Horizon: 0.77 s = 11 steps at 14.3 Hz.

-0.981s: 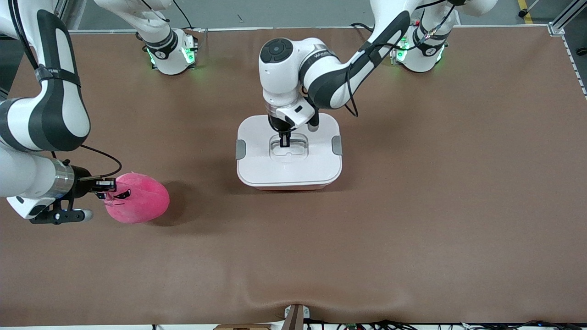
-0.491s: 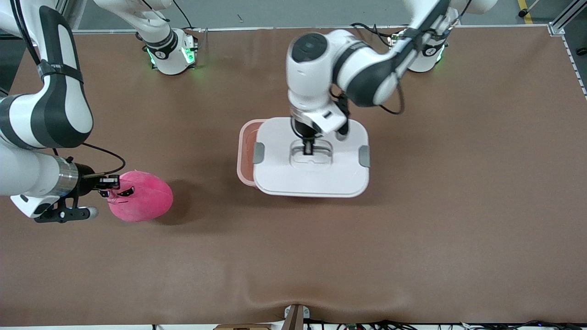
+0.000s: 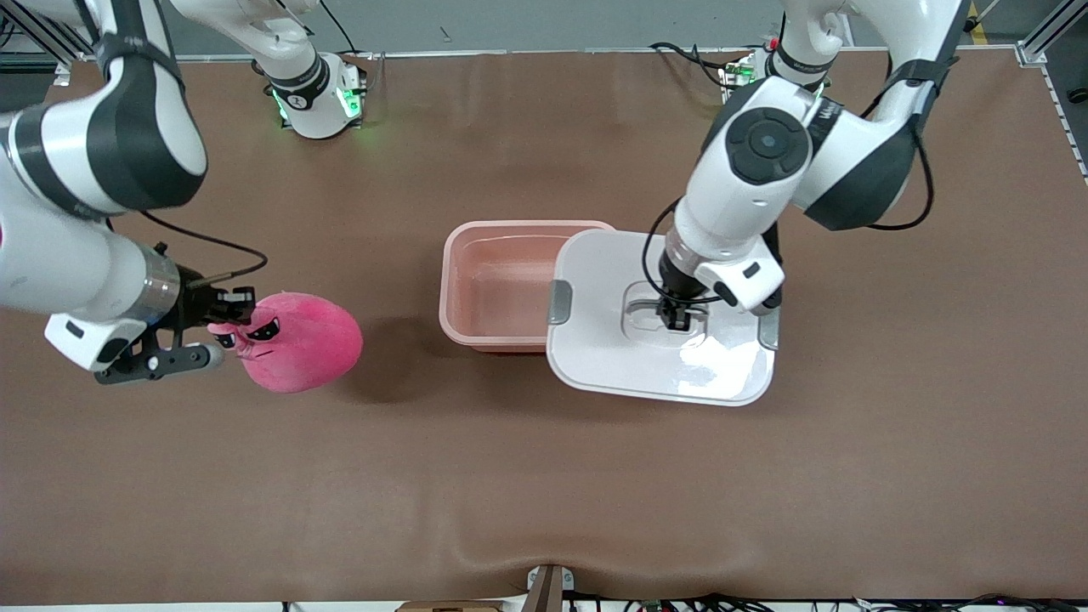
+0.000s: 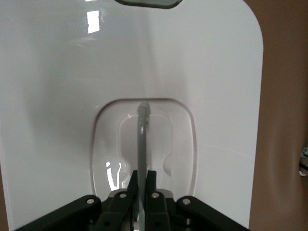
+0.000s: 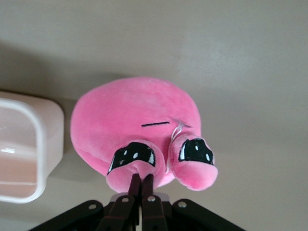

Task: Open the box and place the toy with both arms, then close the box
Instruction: 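Lift the lid off with the left gripper while the right gripper lifts the plush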

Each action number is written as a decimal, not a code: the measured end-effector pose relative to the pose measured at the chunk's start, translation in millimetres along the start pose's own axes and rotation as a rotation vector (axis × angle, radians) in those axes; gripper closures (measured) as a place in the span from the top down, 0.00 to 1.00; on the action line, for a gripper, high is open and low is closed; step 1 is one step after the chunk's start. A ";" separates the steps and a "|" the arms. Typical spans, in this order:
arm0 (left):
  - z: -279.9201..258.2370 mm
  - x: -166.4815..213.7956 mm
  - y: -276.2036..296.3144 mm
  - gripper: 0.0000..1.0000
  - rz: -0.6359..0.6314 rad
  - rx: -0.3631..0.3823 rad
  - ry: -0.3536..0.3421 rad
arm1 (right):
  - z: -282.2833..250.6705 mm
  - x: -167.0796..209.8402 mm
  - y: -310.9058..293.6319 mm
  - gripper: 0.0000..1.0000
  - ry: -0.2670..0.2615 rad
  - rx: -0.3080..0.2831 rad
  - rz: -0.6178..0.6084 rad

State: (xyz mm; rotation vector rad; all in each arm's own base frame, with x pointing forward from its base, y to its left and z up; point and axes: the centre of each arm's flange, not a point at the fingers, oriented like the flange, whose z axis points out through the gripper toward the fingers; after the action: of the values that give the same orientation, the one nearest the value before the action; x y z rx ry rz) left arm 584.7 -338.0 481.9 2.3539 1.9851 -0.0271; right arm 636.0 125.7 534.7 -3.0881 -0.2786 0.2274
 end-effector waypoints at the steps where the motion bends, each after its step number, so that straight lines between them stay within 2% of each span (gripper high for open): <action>1: -2.2 8.8 0.4 0.07 0.031 0.015 -0.001 | -7.6 -6.0 -12.8 0.04 0.003 -0.003 -0.011; 5: -20.5 35.7 1.3 0.07 0.173 0.019 -0.001 | -17.5 -19.6 -60.4 0.04 -0.002 -0.014 -0.083; 11: -33.5 76.3 2.9 0.07 0.313 0.048 0.001 | -11.4 -35.9 -141.6 0.04 -0.025 -0.020 -0.237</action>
State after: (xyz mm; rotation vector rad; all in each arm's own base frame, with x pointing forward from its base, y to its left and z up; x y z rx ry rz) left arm 599.5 -261.4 511.4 2.6651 1.6112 -0.0586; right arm 577.9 258.3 557.6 -3.0357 -0.6454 0.2566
